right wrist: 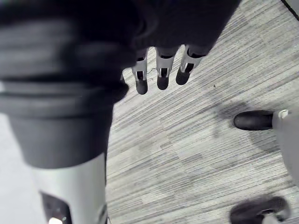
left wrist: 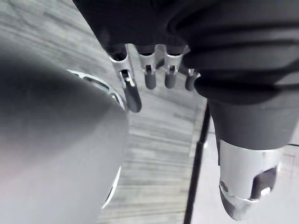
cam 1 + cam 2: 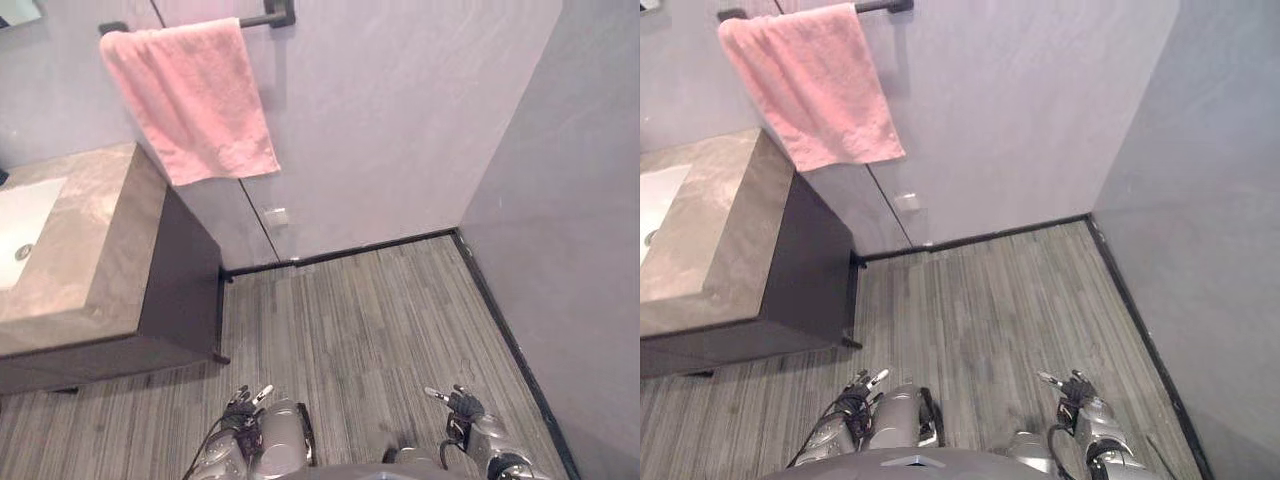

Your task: Organize washtable

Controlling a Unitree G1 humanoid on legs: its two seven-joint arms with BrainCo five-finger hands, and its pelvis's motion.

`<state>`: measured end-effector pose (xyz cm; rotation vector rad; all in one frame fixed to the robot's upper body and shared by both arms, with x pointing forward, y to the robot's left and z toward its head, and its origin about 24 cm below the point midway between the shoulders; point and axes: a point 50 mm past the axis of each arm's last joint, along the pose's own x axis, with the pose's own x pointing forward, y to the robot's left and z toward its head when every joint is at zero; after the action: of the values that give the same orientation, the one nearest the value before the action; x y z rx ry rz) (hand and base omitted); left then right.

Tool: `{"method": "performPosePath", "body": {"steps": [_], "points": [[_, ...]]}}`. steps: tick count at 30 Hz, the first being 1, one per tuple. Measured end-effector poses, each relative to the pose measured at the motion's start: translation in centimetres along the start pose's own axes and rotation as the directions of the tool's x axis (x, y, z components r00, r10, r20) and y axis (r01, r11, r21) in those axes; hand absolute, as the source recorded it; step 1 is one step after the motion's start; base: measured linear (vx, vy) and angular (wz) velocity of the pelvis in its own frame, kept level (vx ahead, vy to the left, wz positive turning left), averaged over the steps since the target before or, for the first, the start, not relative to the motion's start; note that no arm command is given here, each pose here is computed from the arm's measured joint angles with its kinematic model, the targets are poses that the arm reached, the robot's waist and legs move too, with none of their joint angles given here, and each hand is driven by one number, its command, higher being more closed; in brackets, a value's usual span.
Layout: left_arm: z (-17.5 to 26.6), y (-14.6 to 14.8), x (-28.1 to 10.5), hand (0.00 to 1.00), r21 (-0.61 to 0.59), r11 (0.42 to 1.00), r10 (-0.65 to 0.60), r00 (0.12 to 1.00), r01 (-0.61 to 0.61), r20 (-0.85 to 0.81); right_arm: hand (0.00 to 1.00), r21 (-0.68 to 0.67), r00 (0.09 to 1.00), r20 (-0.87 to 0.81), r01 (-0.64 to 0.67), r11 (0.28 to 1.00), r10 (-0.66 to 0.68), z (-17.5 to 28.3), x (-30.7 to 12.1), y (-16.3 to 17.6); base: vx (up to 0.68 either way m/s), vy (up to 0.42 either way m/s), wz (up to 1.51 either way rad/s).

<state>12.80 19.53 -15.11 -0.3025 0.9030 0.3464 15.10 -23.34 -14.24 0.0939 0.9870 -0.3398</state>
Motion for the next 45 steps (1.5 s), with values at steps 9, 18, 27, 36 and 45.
{"method": "performPosePath", "body": {"steps": [9,18,27,36,45], "points": [[-0.8,2.4,-0.3,0.0,0.026,0.997,0.076,0.995,-0.075,-0.063,0.0,0.056,0.989,-0.146,0.006,0.998,0.003,-6.1,-1.6,0.1,0.46,0.32,0.11],[-3.0,3.8,-1.3,0.0,0.151,0.986,0.092,0.987,-0.072,-0.134,0.0,0.107,0.992,-0.121,-0.002,0.994,0.015,-5.7,-1.4,0.7,0.09,0.103,0.05],[-3.3,3.2,-1.2,0.0,0.184,0.982,0.079,0.984,-0.049,-0.159,0.0,0.08,0.992,-0.124,0.0,0.997,0.01,-5.5,-1.4,0.2,0.06,-0.166,0.21],[-1.7,1.9,-0.4,0.0,0.182,0.983,0.035,0.993,-0.015,-0.109,0.0,0.049,0.99,-0.137,-0.028,0.998,0.034,-5.8,-1.4,1.0,0.12,-0.097,0.25],[-2.0,1.2,-0.6,0.0,0.142,0.99,0.025,0.995,-0.012,-0.092,0.0,-0.036,0.994,-0.108,-0.034,0.999,0.03,-4.7,-1.1,0.6,-0.06,0.042,-0.09]]}}
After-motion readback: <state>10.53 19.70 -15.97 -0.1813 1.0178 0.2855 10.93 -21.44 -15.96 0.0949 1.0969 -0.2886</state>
